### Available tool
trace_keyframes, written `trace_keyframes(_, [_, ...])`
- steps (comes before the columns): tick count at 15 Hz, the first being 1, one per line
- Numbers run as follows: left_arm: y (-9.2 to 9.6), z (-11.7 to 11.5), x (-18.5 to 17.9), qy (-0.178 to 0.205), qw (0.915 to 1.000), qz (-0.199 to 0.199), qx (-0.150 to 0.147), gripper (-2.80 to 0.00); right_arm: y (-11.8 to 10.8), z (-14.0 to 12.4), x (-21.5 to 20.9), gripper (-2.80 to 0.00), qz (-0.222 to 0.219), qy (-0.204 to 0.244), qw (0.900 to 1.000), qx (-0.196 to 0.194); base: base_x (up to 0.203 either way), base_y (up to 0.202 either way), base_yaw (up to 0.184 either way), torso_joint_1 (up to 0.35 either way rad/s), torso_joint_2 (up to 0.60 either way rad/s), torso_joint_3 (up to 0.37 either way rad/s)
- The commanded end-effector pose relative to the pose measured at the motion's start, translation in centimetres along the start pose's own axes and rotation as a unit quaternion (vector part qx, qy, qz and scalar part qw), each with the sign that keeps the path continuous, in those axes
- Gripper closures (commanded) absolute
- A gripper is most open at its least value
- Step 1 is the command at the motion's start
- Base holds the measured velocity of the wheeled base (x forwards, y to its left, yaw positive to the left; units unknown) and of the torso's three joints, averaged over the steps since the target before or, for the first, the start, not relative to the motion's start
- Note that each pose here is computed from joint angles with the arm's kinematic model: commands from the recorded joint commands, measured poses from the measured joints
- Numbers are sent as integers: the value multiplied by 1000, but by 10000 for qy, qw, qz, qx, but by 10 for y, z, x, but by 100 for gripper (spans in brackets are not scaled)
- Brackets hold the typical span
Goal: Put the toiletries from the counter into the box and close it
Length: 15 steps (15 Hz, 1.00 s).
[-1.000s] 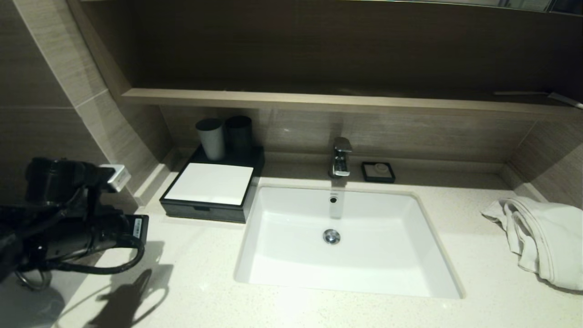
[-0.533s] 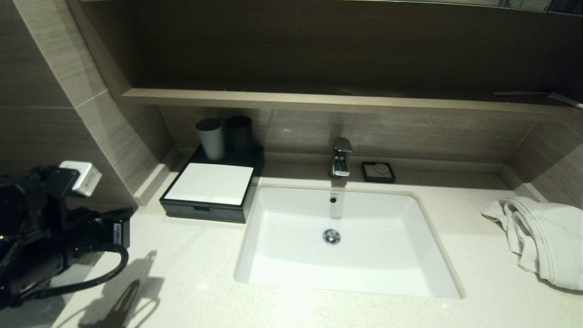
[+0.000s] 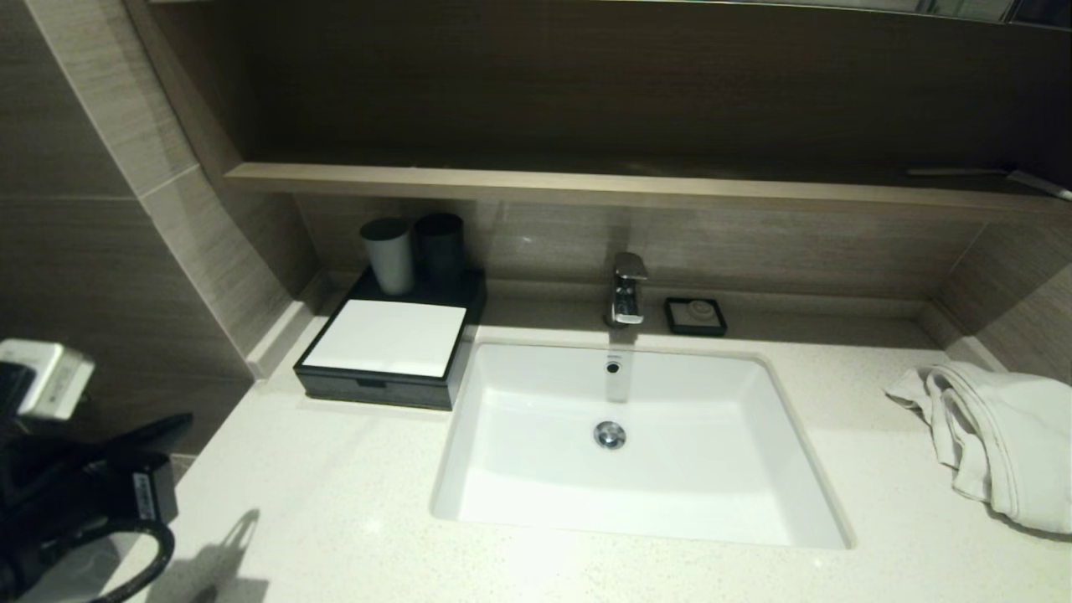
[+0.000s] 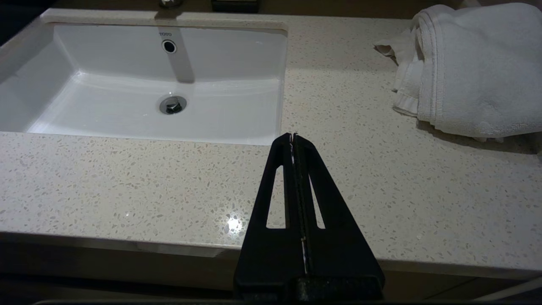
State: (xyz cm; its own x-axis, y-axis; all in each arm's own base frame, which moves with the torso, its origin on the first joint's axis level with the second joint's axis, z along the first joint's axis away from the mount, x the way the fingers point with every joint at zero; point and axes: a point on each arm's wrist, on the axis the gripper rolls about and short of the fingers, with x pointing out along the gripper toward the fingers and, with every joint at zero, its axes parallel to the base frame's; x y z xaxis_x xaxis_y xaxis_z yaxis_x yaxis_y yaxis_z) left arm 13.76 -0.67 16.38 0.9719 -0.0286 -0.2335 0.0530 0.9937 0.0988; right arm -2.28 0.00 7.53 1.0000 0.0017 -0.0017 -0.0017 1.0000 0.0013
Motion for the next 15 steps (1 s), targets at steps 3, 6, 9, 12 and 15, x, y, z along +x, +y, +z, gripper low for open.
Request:
trace_keyframes(3, [0, 1, -36, -639, 9980, 34, 2, 0, 0, 0, 0, 0, 6, -1, 10000, 1, 0, 0, 0, 0, 0, 0])
trace_keyframes(6, [-1, -18, -56, -762, 9971, -16, 11, 0, 0, 0, 0, 0, -1, -1, 10000, 1, 0, 0, 0, 0, 0, 0])
trace_keyframes(9, [-3, -32, -71, -949, 9953, -218, 15, 0, 0, 0, 0, 0, 1, -1, 10000, 1, 0, 0, 0, 0, 0, 0])
trace_keyframes(12, [-4, -39, -88, -1276, 9915, -243, 45, 0, 0, 0, 0, 0, -1, -1, 10000, 1, 0, 0, 0, 0, 0, 0])
trace_keyframes(15, [-4, -48, -95, -1201, 9925, -227, 43, 0, 0, 0, 0, 0, -1, -1, 10000, 1, 0, 0, 0, 0, 0, 0])
